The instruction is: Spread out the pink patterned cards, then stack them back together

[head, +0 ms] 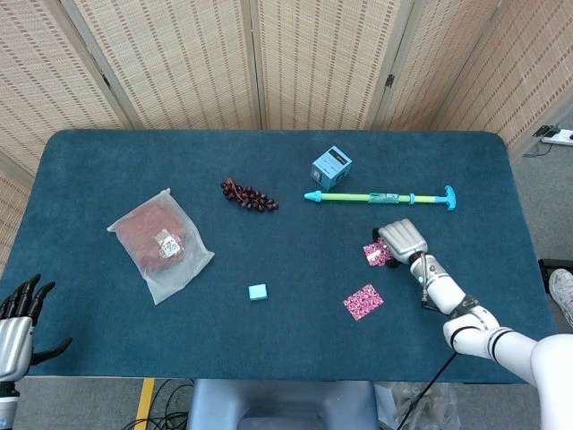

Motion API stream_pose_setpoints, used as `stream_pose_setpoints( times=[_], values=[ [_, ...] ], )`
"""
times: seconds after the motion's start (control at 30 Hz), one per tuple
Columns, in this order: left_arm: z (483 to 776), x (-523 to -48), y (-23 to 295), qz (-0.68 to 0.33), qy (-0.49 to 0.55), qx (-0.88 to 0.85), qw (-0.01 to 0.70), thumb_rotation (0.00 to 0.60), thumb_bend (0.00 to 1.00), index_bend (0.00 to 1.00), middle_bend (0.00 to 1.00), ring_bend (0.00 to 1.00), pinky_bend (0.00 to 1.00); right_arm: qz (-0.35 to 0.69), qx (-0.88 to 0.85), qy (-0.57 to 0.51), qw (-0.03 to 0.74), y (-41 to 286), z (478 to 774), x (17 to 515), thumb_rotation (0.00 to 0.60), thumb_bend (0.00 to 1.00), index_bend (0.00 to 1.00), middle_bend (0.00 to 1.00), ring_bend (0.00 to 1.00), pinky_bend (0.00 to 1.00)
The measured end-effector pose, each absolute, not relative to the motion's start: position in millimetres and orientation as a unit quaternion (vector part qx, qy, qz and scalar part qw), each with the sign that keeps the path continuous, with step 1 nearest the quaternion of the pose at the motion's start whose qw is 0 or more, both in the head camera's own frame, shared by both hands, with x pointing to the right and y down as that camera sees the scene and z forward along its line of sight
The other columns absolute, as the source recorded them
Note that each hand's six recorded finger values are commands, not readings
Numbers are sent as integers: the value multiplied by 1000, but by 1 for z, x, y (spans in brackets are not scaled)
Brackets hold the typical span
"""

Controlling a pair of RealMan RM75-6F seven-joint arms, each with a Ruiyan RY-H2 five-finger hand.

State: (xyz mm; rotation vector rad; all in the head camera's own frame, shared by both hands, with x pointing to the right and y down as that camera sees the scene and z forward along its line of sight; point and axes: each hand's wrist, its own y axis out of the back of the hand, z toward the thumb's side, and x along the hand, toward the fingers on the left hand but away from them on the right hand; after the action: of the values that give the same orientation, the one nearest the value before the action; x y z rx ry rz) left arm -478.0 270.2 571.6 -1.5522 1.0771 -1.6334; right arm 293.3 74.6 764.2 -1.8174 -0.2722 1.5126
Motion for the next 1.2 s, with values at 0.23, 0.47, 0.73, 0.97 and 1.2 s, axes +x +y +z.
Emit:
stream_pose_setpoints(
  times=[0.23, 0.47, 0.73, 0.97, 1.2],
  values=[
    [571, -477, 269, -620, 409, -589, 317, 600, 184, 146, 43, 46, 151, 578, -713, -105, 384, 72, 763, 293, 600, 259, 415, 955, 1000, 1000],
    [572, -476, 269, -621, 407, -589, 317, 600, 184, 146, 43, 46, 151, 574, -710, -102, 395, 63, 762, 299, 600, 258, 415, 954, 1000, 1000],
    [571, -474, 269, -622, 406, -589, 318, 600, 185, 146, 43, 46, 151, 570, -711, -94, 401, 64, 767, 299, 600, 258, 415, 953, 1000, 1000],
    [572, -473, 269, -623, 404, -589, 318, 600, 184, 146, 43, 46, 151, 571, -710, -90, 403, 63, 770, 301, 600, 259, 366, 953, 1000, 1000],
    [570, -474, 269, -623, 405, -588, 319, 600, 184, 146, 43, 46, 151, 574, -709, -86, 401, 64, 772, 303, 600, 258, 237, 953, 1000, 1000]
  ],
)
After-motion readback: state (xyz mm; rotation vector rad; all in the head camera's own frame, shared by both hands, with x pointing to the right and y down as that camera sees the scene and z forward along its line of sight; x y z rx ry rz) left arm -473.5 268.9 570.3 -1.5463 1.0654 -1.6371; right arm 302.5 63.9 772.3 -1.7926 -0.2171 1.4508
